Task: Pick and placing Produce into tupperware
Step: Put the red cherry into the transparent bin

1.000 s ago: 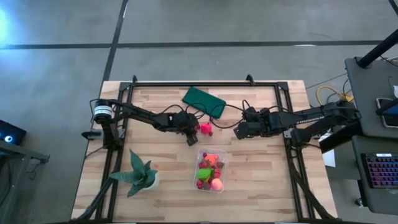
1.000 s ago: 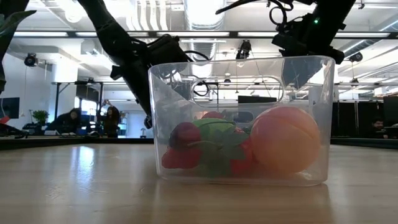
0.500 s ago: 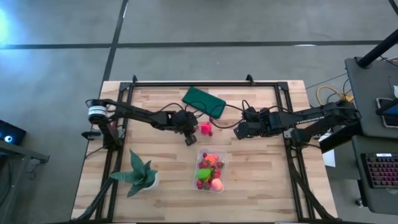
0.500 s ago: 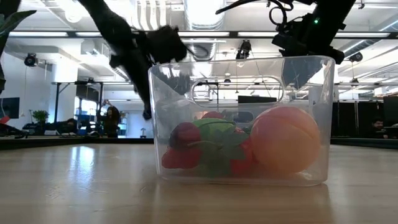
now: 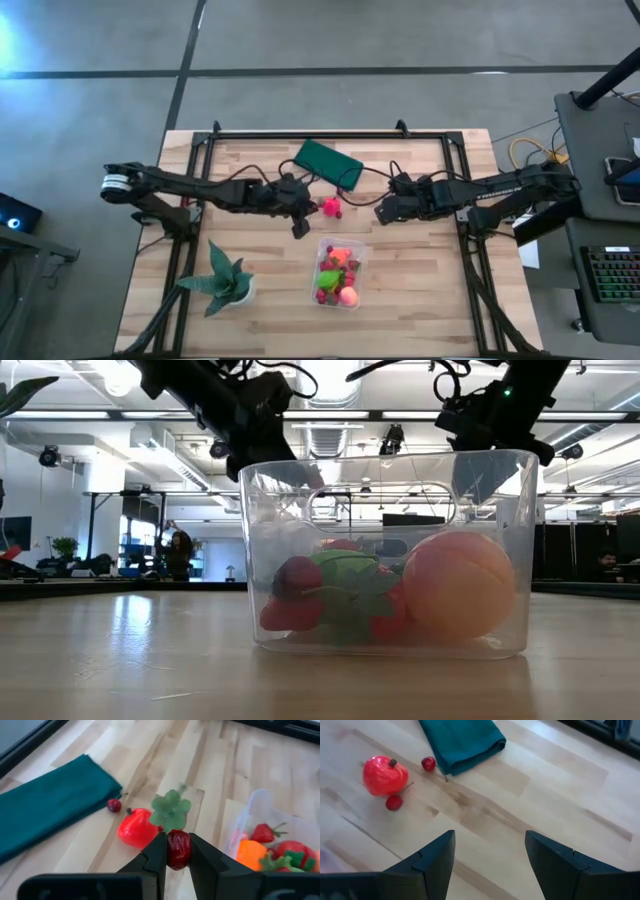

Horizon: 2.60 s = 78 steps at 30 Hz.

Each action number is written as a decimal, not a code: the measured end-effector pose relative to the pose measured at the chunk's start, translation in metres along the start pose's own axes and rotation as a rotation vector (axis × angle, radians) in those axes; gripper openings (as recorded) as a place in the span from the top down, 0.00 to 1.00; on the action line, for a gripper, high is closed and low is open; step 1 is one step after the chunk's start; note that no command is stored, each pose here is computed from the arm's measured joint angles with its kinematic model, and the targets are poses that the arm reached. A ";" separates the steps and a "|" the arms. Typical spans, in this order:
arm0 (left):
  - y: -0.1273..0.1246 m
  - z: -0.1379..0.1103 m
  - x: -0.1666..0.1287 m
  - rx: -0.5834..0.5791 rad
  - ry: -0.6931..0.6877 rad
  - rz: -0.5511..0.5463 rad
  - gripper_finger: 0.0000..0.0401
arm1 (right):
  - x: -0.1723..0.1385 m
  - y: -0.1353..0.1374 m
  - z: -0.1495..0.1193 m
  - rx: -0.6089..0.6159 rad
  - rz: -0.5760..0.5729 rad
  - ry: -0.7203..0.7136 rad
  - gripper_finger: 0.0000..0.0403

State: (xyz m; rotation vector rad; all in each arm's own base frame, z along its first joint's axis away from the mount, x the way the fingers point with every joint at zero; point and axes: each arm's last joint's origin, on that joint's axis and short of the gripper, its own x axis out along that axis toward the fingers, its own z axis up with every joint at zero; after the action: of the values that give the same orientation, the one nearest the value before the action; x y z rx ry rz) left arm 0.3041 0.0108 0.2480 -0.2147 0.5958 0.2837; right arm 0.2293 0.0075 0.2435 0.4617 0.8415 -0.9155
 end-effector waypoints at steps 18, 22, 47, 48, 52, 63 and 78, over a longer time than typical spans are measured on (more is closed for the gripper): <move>-0.015 0.002 0.003 0.015 -0.013 -0.015 0.89 | -0.003 0.005 -0.005 0.008 0.050 0.038 0.42; -0.014 0.001 0.003 0.019 -0.019 0.014 0.89 | -0.003 0.005 -0.005 -0.001 0.049 0.037 0.42; 0.005 -0.004 0.030 -0.182 0.070 -0.073 0.89 | -0.003 0.004 -0.006 -0.062 0.039 0.036 0.42; 0.005 -0.005 0.031 -0.182 0.068 -0.063 0.89 | -0.003 0.004 -0.006 -0.062 0.040 0.036 0.42; 0.009 -0.010 0.035 -0.177 0.082 0.010 0.88 | -0.003 0.004 -0.006 -0.068 0.039 0.036 0.42; 0.013 -0.034 0.060 -0.269 0.205 0.056 0.73 | -0.003 0.004 -0.006 -0.073 0.039 0.036 0.42; 0.013 -0.032 0.060 -0.258 0.201 0.060 0.70 | -0.003 0.003 -0.005 -0.075 0.034 0.032 0.42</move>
State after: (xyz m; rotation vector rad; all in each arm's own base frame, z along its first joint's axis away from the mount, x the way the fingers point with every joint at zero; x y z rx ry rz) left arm 0.3301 0.0262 0.1861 -0.4786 0.7658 0.4007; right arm 0.2288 0.0143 0.2426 0.4250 0.8914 -0.8437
